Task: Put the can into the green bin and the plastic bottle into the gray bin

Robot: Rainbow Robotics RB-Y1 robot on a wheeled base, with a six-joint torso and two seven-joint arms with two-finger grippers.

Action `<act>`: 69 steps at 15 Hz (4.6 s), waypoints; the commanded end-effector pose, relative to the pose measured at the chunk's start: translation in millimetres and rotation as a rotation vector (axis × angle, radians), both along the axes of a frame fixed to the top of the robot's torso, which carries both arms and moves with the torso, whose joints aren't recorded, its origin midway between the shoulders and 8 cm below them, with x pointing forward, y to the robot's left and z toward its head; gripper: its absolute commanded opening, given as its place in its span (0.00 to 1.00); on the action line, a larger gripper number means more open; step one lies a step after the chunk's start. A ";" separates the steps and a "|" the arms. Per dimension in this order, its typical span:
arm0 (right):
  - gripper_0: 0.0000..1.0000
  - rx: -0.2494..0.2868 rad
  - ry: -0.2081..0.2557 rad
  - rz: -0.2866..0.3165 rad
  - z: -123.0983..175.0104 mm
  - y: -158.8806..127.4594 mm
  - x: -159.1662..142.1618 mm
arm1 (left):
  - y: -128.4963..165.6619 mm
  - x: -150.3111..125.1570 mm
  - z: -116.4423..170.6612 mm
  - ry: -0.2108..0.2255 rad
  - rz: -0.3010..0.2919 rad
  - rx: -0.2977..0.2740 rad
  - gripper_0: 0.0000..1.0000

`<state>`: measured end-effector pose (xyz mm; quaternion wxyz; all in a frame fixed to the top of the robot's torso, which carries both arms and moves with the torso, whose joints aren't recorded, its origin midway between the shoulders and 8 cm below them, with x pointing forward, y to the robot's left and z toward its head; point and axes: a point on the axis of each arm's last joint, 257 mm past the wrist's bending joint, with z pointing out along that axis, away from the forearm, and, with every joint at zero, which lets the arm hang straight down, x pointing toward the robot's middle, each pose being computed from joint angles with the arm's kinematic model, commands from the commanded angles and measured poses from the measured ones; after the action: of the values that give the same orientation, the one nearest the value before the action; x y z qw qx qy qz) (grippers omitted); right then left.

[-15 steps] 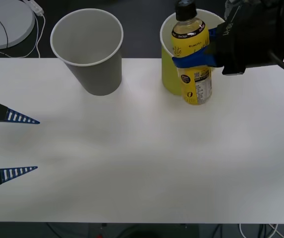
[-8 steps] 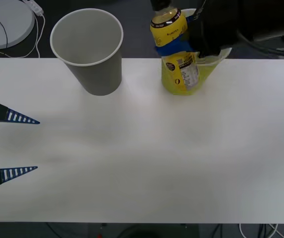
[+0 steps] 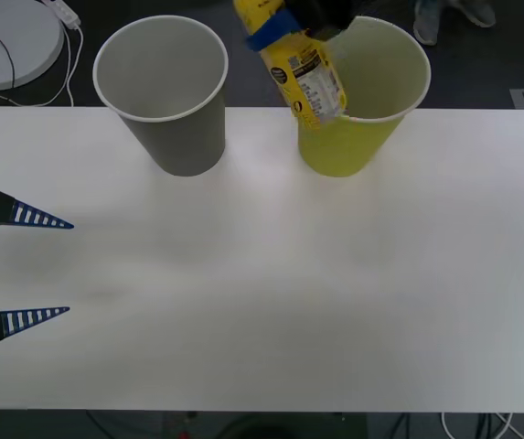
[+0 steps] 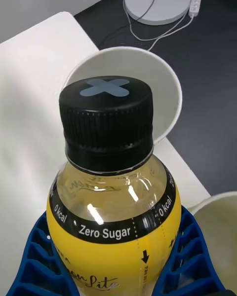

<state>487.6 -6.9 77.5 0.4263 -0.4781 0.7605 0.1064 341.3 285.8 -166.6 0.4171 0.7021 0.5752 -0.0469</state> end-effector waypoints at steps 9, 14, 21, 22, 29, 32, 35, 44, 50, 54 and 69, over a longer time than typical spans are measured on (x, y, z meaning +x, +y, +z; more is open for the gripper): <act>0.00 -0.065 0.047 -0.128 4.0 62.8 52.8 | 0.0 0.0 0.0 0.000 0.000 0.000 1.00; 0.00 -0.107 0.081 -0.198 -8.6 80.0 67.8 | 0.0 0.0 0.0 0.000 0.000 0.000 1.00; 0.00 -0.147 0.136 -0.268 -28.3 93.7 77.2 | 0.0 0.0 0.0 0.000 0.000 0.000 1.00; 0.00 -0.125 0.115 -0.265 -24.9 101.2 81.4 | 0.0 0.0 0.0 0.000 0.000 0.000 1.00; 0.00 0.002 0.009 -0.215 -4.6 142.3 96.5 | 0.0 0.0 0.0 0.000 0.000 0.000 1.00; 0.00 0.036 -0.020 -0.220 -7.0 153.3 107.0 | 0.0 0.0 0.0 0.000 0.000 0.000 1.00; 0.00 0.054 -0.038 -0.216 -8.3 162.2 110.2 | 0.0 0.0 0.0 0.000 0.000 0.000 1.00; 1.00 0.064 -0.056 -0.209 -5.6 166.3 111.8 | 0.0 0.0 0.0 0.000 0.000 0.000 1.00; 1.00 0.069 -0.061 -0.206 -3.8 167.5 112.0 | 0.0 0.0 0.0 0.000 0.000 0.000 1.00; 1.00 0.077 -0.060 -0.209 -1.0 164.7 113.6 | 0.0 0.0 0.0 0.000 0.000 0.000 1.00; 1.00 0.182 -0.176 -0.090 35.2 113.6 86.9 | 0.0 0.0 0.0 0.000 0.000 0.000 1.00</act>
<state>578.3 108.6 112.9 0.5344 -0.4074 0.7321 0.1114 341.3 285.8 -166.6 0.4171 0.7022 0.5751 -0.0468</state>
